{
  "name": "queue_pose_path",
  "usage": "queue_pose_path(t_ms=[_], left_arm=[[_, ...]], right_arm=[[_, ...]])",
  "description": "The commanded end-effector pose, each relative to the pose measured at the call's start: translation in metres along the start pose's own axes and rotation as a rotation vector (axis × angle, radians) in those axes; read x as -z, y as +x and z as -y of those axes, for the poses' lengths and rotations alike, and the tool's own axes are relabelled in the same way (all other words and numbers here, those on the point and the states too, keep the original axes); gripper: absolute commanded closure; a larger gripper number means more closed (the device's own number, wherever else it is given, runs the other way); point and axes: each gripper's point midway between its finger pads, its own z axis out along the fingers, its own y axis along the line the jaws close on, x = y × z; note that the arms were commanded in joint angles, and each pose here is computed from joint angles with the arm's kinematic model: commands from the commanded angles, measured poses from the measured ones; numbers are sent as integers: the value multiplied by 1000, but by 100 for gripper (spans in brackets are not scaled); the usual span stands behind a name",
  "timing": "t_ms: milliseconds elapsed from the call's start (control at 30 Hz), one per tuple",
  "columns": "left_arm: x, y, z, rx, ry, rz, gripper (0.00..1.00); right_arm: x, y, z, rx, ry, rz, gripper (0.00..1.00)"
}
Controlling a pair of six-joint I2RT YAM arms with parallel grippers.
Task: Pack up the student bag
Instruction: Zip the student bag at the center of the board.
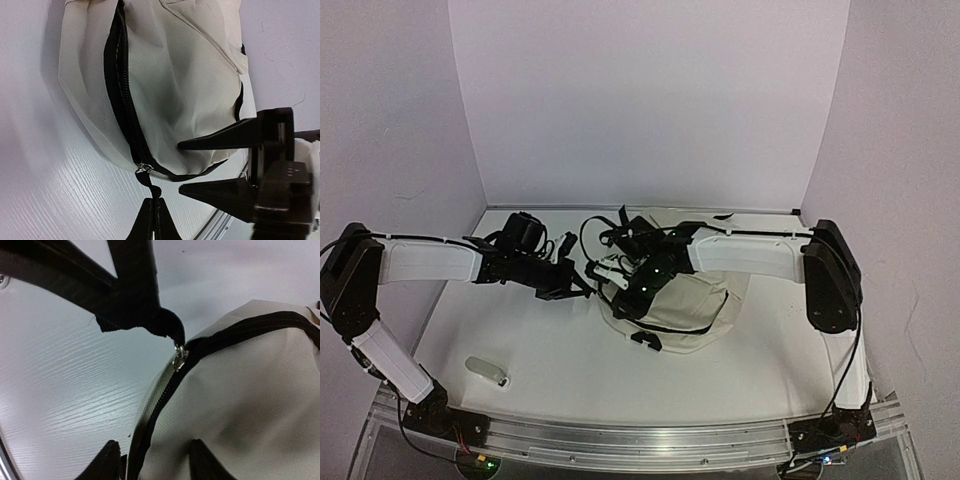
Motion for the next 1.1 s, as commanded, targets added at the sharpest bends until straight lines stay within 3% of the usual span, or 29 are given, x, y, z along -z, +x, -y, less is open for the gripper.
queue_pose_path(t_ms=[0, 100, 167, 433, 767, 967, 1033, 1067], left_arm=[[11, -16, 18, -29, 32, 64, 100], [11, -18, 12, -21, -1, 76, 100], [12, -22, 5, -13, -42, 91, 100], [7, -48, -20, 7, -120, 126, 100], [-23, -88, -21, -14, -86, 137, 100], [-36, -101, -20, -14, -36, 127, 100], [-34, -95, -4, -39, 52, 122, 100], [-30, -91, 7, -58, 94, 124, 100]], right_arm=[[-6, -3, 4, -15, 35, -5, 67], [0, 3, 1, -14, 30, -10, 93], [6, 9, -2, -12, 25, -16, 100], [40, 53, -28, 55, -42, -63, 100], [59, 115, -55, 119, -128, -167, 100], [59, 146, -53, 135, -92, -241, 100], [58, 145, -45, 125, -52, -252, 93], [57, 142, -41, 118, -36, -249, 82]])
